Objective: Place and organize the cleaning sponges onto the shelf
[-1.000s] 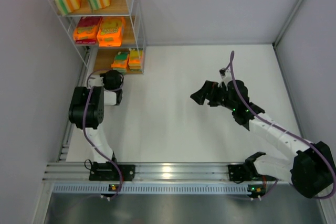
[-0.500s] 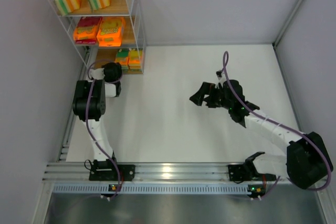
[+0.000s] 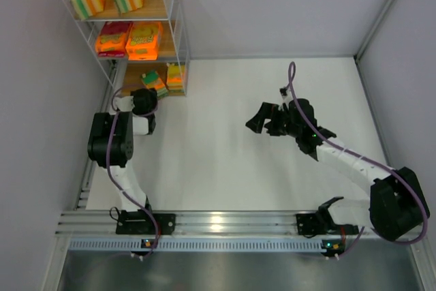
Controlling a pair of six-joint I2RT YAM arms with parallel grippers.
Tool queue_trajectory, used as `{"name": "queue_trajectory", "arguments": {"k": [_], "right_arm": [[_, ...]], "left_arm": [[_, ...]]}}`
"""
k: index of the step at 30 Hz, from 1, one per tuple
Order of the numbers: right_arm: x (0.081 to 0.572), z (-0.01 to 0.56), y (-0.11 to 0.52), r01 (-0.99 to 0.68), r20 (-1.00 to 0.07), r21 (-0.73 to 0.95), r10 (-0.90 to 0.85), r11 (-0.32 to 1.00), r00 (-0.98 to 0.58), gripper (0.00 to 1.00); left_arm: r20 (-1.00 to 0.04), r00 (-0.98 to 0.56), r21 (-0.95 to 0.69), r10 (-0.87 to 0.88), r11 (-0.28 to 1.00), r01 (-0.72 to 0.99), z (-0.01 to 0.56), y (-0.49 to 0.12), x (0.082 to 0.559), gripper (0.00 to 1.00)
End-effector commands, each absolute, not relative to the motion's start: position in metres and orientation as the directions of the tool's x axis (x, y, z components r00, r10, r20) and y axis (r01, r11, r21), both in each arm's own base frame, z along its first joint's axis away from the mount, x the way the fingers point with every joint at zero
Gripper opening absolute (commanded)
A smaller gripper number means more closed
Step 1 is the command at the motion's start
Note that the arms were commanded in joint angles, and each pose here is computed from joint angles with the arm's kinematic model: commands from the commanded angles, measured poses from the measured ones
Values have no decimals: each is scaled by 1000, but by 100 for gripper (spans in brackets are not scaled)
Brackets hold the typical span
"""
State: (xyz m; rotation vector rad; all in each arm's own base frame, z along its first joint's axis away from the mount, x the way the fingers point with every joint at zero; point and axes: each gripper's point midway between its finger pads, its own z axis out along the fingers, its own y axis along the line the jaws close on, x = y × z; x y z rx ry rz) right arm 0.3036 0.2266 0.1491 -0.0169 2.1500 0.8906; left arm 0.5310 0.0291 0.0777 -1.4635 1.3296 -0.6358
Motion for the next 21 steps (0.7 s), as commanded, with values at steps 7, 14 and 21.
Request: {"name": "queue_trajectory", "arguments": {"k": [7, 14, 21], "right_arm": [[315, 237, 216, -414, -811, 523, 284, 745, -512, 99], [299, 238, 194, -352, -814, 512, 312, 784, -490, 99], [289, 215, 191, -336, -800, 520, 309, 785, -515, 99]], "left_arm": [[-492, 184, -861, -851, 445, -245, 203, 49, 461, 64], [-454, 112, -836, -884, 380, -396, 157, 78, 463, 61], [-362, 64, -810, -930, 280, -515, 77, 88, 497, 49]]}}
